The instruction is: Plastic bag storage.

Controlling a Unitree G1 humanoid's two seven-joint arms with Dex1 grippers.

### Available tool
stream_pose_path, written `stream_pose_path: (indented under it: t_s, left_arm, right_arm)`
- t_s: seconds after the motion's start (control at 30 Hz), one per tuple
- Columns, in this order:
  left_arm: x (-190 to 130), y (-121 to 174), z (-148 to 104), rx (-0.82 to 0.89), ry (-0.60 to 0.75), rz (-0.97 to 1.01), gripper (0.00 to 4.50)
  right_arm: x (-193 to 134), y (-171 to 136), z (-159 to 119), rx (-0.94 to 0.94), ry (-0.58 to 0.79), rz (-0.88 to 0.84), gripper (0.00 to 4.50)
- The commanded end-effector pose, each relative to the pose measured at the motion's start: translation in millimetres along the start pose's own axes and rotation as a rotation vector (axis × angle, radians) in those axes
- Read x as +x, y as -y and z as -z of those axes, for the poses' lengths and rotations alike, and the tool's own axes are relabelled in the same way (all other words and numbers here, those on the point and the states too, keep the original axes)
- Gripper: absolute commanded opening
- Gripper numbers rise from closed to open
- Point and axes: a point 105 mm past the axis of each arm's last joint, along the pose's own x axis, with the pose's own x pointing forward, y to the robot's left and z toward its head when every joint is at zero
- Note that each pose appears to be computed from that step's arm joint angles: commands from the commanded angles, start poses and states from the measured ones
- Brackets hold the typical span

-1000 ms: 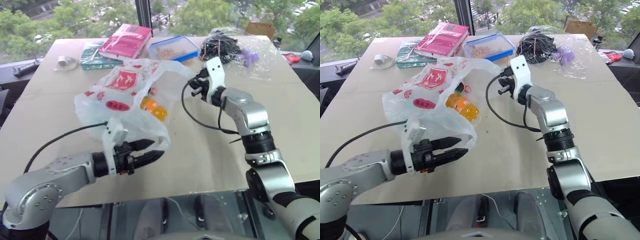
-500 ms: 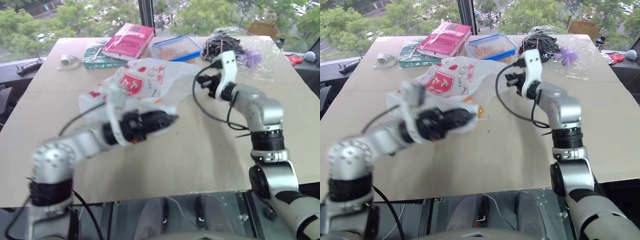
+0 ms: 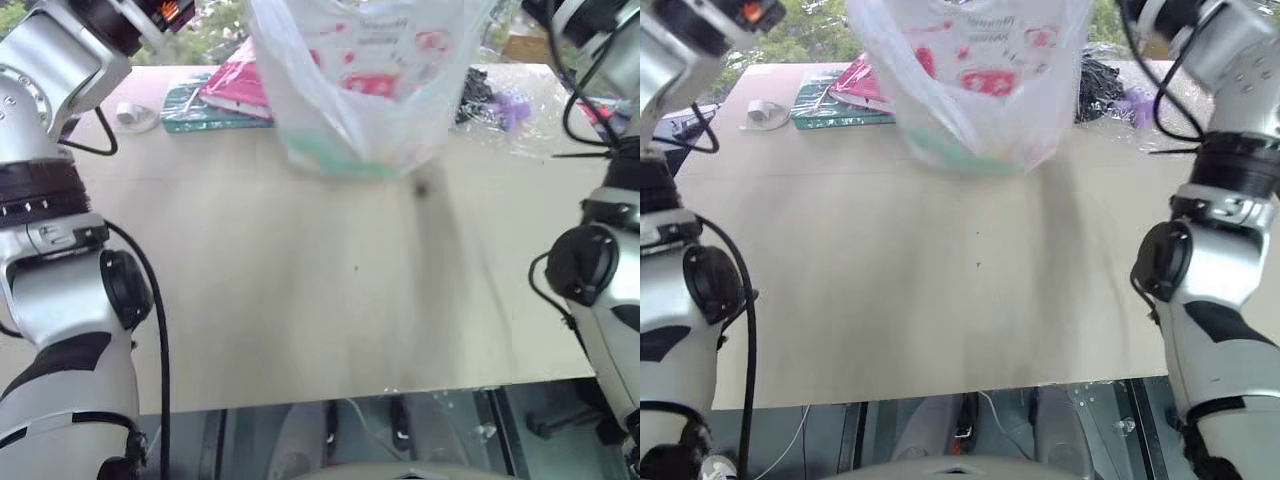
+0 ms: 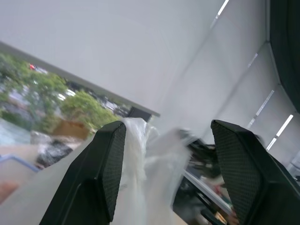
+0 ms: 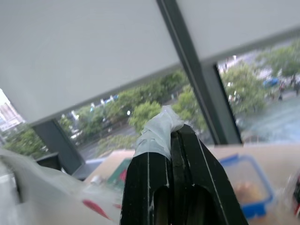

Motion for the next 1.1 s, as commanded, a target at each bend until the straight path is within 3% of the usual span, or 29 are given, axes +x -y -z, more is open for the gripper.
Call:
stream_pose_path:
  t_s: [0.03,0.33,0.47,0.53,0.63,0.73,1.0,1.1]
  left_arm:
    - [10,1,-15,0.044,0.06,0.004,2.99]
    - [16,-11,-20,0.023,0.097,-0.016,2.99]
    - [12,-15,7,0.007,0.019,0.01,2.99]
    - [7,-24,37,0.059,-0.071,-0.015,2.99]
    - [-7,-26,91,0.091,-0.211,-0.015,2.99]
    - [-22,-23,143,0.124,-0.306,-0.029,2.99]
    - [-45,-19,191,0.196,-0.392,-0.089,2.99]
    - [-53,-18,198,0.258,-0.402,-0.093,2.99]
  right_arm:
    - [-11,-18,-54,-0.094,0.132,-0.03,0.0]
    - [-44,-33,-77,-0.148,0.13,-0.01,0.0]
    - [-56,-34,-63,-0.152,0.079,0.025,0.0]
    - [-63,-37,-52,-0.15,0.053,0.034,0.0]
    - [-77,-38,-26,-0.172,-0.019,0.07,0.0]
    - [-110,-16,36,-0.242,-0.198,0.206,0.0]
    - [-192,12,160,-0.289,-0.597,0.342,0.0]
    - [-210,12,190,-0.326,-0.697,0.321,0.0]
